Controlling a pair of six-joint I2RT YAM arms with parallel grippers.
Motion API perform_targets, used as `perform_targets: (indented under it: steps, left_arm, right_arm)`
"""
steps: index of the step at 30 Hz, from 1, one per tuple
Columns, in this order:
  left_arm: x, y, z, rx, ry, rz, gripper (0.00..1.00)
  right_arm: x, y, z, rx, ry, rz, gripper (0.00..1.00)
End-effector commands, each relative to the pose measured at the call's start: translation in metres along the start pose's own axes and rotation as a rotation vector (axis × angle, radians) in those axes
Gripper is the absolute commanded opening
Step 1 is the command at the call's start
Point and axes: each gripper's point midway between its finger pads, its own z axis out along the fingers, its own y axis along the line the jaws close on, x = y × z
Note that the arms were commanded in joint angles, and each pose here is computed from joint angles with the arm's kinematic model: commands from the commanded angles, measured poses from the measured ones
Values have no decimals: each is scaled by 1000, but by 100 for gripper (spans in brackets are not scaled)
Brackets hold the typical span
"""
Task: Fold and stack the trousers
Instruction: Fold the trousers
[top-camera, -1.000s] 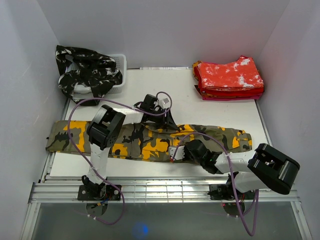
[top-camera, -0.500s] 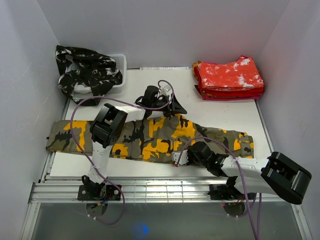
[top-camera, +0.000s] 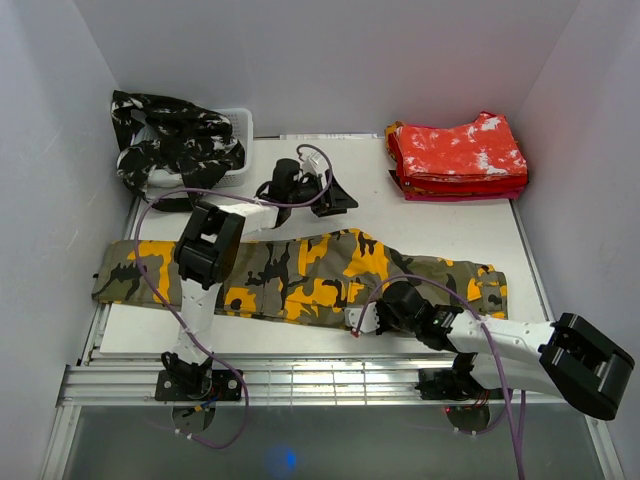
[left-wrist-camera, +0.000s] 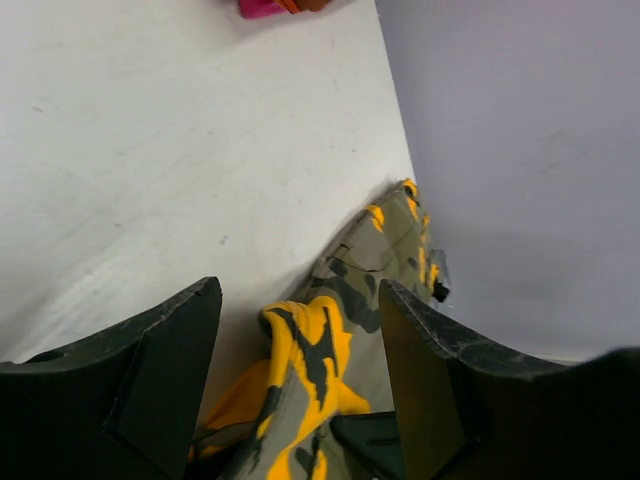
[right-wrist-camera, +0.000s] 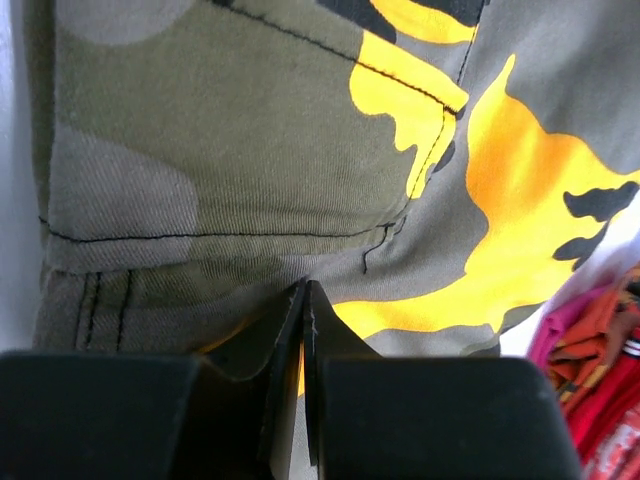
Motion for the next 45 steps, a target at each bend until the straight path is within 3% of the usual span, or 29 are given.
perform_targets:
  steps: [1, 2, 5, 6, 8, 9, 13, 16, 19, 25, 30, 34, 38, 41, 45]
  left_arm:
    - [-56, -18, -30, -57, -110, 279, 75]
    - [-58, -14, -40, -111, -87, 286, 75]
    - [-67, -2, -85, -254, -23, 393, 82]
    - [-77, -5, -109, -305, -41, 428, 84]
    - [-55, 15, -143, -386, 40, 441, 91]
    - [-62, 9, -170, -416, 13, 459, 93]
    - [-18, 30, -242, -492, 114, 373, 97]
    - [16, 33, -278, -499, 178, 323, 97]
    - [47, 50, -304, -630, 260, 376, 97]
    - [108, 84, -328, -738, 404, 333, 95]
    - [120, 102, -322, -753, 414, 231, 89]
    - [105, 108, -320, -797, 367, 204, 89]
    - [89, 107, -339, -854, 284, 170, 91]
    - [66, 104, -363, -906, 177, 136, 93]
    - [25, 108, -431, -994, -21, 56, 95]
  right_arm:
    - [12, 54, -9, -246, 58, 98, 8]
    - [13, 45, -10, -226, 77, 163, 12]
    - [5, -4, -18, -170, 31, 317, 49]
    - [-3, -32, -22, -131, -4, 343, 66]
    - [6, -43, -27, -152, 7, 410, 73]
    - [5, -57, -26, -158, 10, 426, 75]
    - [24, -53, -26, -297, 69, 618, 77]
    - [36, -34, -27, -431, 148, 729, 76]
    - [58, -19, -31, -503, 244, 813, 73]
    - [129, 10, -34, -511, 499, 819, 67]
    - [213, 3, -46, -457, 674, 900, 65]
    - [262, -11, -64, -398, 758, 939, 64]
    - [271, -14, -71, -407, 763, 861, 65]
    - [266, -22, -74, -394, 733, 846, 72]
    - [256, -42, -81, -346, 697, 832, 88]
